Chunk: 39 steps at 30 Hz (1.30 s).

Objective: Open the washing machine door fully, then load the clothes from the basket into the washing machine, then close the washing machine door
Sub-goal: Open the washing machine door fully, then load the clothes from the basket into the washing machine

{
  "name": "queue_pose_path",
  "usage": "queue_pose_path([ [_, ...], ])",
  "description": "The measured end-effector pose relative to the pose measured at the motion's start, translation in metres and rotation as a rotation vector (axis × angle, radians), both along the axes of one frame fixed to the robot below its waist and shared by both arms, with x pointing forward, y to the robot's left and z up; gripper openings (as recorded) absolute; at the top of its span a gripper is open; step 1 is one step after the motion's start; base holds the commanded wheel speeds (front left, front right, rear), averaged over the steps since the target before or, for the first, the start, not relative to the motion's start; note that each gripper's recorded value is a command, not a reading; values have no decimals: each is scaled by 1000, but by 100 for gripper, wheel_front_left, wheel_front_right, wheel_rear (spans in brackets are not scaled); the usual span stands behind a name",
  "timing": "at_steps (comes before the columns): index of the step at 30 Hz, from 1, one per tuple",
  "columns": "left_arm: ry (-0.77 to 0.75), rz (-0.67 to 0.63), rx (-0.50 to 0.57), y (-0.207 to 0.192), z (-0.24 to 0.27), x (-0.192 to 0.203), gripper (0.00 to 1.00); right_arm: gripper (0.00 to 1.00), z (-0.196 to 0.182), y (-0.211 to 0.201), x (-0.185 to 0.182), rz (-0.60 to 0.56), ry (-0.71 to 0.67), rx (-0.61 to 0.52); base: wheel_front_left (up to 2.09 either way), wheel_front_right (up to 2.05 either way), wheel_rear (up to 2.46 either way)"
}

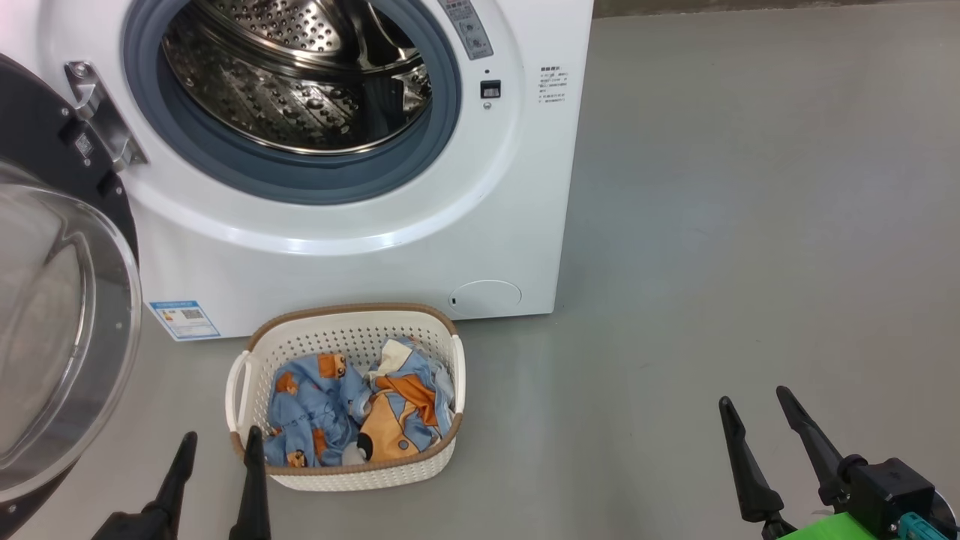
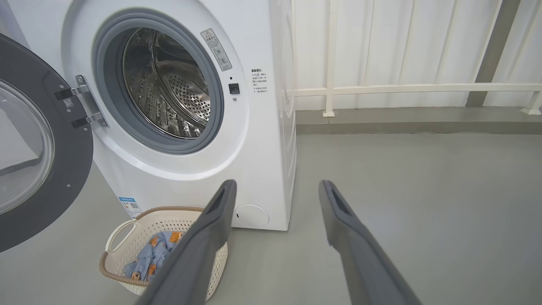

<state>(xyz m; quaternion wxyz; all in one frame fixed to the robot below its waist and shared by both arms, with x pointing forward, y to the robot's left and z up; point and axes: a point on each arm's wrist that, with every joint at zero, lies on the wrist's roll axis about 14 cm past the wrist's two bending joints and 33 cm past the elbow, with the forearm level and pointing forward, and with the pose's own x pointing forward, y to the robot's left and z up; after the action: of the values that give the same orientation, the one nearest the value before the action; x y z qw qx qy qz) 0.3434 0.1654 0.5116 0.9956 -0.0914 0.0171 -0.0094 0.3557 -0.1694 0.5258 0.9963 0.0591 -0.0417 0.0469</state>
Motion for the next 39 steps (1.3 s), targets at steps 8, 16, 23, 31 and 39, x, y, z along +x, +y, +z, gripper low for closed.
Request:
queue_pose_path([
  [8,0,-2,0,-1,0,0,100,100,0,-1,0,-3,0,2,0,0,0],
  [16,4,6,0,0,-1,-1,100,100,-1,0,1,0,2,5,0,0,0],
  [23,-40,11,-5,2,6,0,100,100,-2,2,3,7,5,6,53,-54,1],
  [31,-38,13,-4,2,4,0,100,100,-3,3,4,11,9,7,156,-156,0],
  [39,-36,23,1,4,4,2,100,100,-6,5,5,15,17,8,176,-176,0],
])
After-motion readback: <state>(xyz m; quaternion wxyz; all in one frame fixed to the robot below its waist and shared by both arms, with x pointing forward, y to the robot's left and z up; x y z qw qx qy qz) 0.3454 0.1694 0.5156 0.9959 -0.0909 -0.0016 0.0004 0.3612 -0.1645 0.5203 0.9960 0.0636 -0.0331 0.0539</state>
